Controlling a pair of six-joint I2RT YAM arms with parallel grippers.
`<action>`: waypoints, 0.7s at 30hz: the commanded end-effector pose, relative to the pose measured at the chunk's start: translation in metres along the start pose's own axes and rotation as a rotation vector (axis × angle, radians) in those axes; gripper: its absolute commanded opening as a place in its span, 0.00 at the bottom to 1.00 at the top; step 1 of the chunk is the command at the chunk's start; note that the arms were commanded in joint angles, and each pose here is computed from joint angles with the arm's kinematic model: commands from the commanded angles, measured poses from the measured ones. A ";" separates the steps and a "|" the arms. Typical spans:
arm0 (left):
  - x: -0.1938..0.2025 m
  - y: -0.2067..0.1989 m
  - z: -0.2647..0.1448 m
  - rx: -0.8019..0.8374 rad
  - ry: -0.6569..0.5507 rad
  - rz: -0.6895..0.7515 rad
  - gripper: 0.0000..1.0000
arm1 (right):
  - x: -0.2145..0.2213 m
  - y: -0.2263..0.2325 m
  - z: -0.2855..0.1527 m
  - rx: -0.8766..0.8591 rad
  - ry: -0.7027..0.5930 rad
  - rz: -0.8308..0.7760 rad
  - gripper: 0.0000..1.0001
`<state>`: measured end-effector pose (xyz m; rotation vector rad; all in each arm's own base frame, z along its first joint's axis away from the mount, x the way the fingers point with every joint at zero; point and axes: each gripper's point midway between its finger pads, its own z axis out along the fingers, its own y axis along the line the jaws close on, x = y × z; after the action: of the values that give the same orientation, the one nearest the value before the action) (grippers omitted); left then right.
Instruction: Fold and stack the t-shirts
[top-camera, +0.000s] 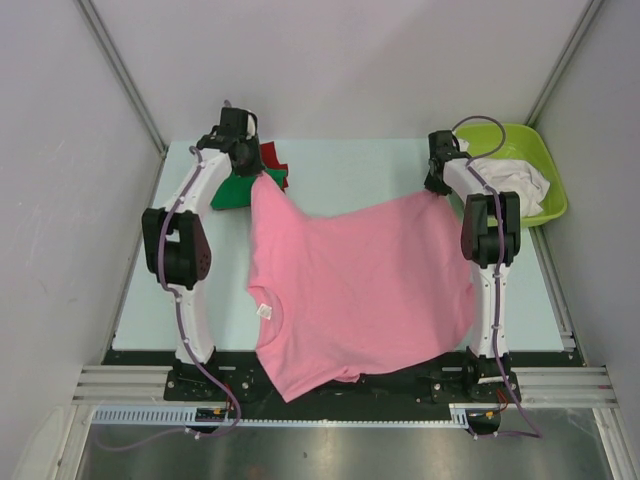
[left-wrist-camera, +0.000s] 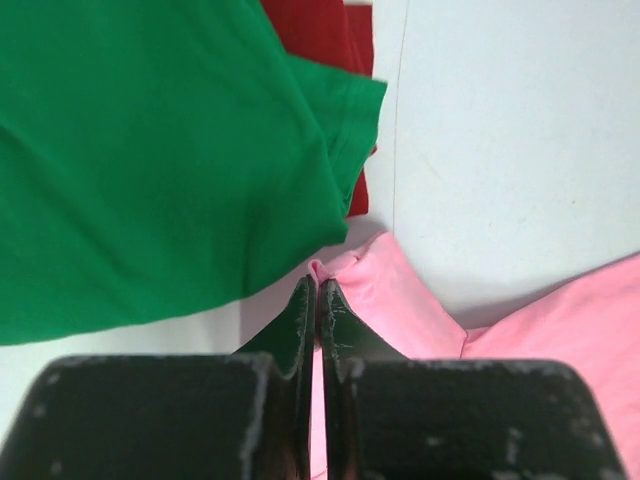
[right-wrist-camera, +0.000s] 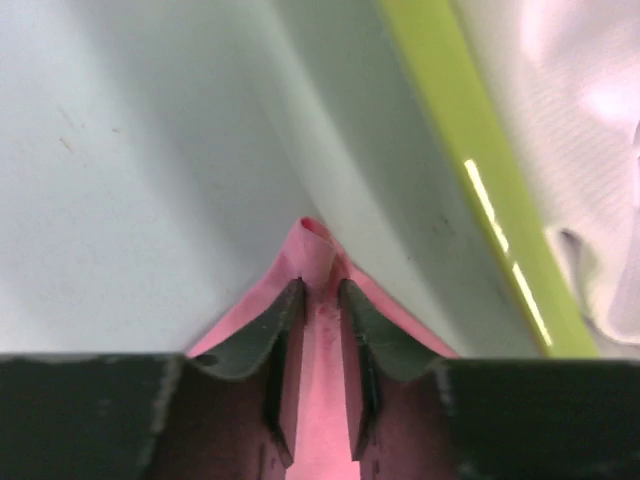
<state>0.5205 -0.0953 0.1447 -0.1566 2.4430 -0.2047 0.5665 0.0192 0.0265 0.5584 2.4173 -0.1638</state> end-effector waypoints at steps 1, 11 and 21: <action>-0.029 -0.008 -0.007 0.020 -0.050 0.025 0.02 | 0.017 0.002 0.010 -0.007 0.082 0.001 0.16; -0.062 -0.017 0.000 0.040 -0.103 0.042 0.06 | 0.008 0.008 0.007 -0.025 0.053 0.057 0.00; -0.112 -0.012 0.001 0.081 -0.225 -0.012 0.11 | -0.053 -0.001 -0.020 -0.037 -0.107 0.186 0.00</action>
<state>0.5881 -0.1039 0.1831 -0.1386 2.3200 -0.2540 0.5735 0.0115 0.0291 0.6592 2.3906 -0.1343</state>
